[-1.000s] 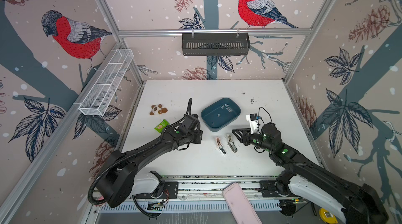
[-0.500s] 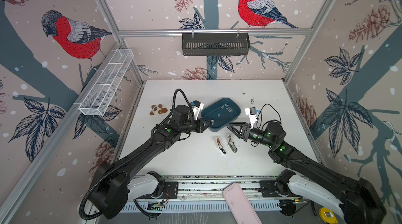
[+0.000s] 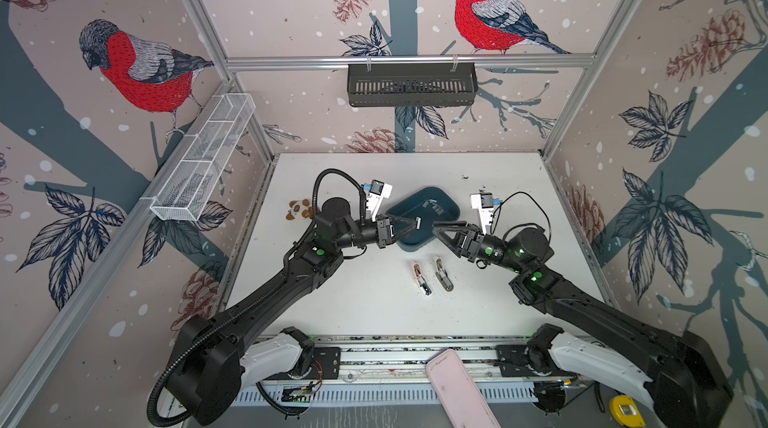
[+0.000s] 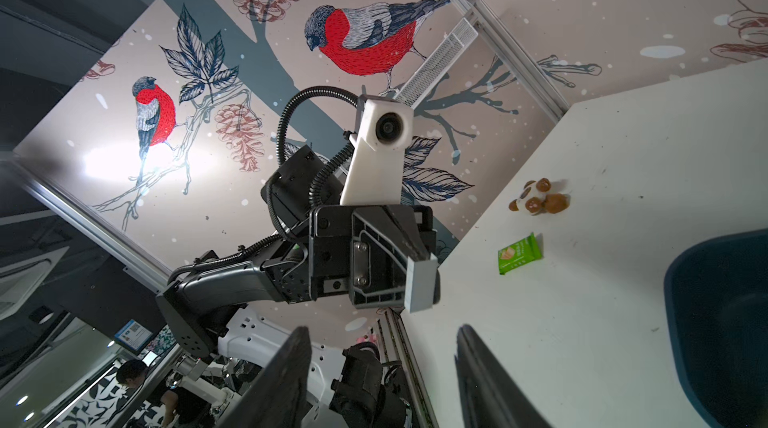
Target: Load the staples into the stapler
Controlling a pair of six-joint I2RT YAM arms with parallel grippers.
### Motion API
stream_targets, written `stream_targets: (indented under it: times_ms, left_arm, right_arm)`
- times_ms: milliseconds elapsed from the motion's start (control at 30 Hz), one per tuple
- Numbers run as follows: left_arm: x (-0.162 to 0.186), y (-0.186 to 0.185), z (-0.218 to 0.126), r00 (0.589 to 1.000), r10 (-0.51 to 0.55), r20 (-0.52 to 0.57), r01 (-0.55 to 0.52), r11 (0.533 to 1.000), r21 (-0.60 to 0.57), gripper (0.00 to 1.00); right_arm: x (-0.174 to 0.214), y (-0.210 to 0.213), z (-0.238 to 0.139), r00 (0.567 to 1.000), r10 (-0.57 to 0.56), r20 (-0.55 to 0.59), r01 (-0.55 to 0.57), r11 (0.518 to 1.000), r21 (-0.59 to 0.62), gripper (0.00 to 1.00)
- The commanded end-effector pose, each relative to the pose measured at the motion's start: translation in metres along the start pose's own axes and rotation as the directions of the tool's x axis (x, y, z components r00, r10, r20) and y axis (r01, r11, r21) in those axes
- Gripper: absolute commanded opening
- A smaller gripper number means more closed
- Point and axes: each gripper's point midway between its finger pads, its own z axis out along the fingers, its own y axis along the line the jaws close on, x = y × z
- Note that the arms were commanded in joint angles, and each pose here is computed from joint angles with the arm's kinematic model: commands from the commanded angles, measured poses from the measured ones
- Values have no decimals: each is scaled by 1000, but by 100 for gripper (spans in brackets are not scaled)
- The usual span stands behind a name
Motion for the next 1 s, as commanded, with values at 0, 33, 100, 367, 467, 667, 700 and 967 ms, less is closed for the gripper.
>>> stream_targets:
  times_ms: [0,33,100,367,467,667,700,967]
  left_arm:
    - [-11,-32,-4,998,55,33,-59,990,127,0]
    - [-12,-34,-4,998,55,36,-59,989,134,0]
    - [-13,-39,-5,997,60,40,-66,986,153,0]
    - [-13,-50,-6,996,70,50,-79,977,198,0]
    - [-11,-52,-4,996,71,47,-79,975,206,0]
    - [-8,-53,0,996,74,40,-81,974,210,0]
    - [-8,-54,0,996,74,40,-81,974,211,0]
    - [-8,-55,2,997,75,37,-81,973,215,0]
  right_arm:
    - [-13,21,3,999,-34,28,36,996,-80,57]
    - [-14,23,4,999,-36,30,38,995,-87,57]
    - [-17,27,8,999,-40,32,43,994,-101,57]
    - [-22,34,18,998,-47,34,51,990,-129,55]
    - [-23,33,22,999,-41,30,44,991,-129,53]
    - [-23,34,28,999,-38,23,41,990,-138,49]
    - [-23,35,29,999,-39,22,41,989,-139,48]
    - [-23,35,30,999,-38,21,41,989,-141,39]
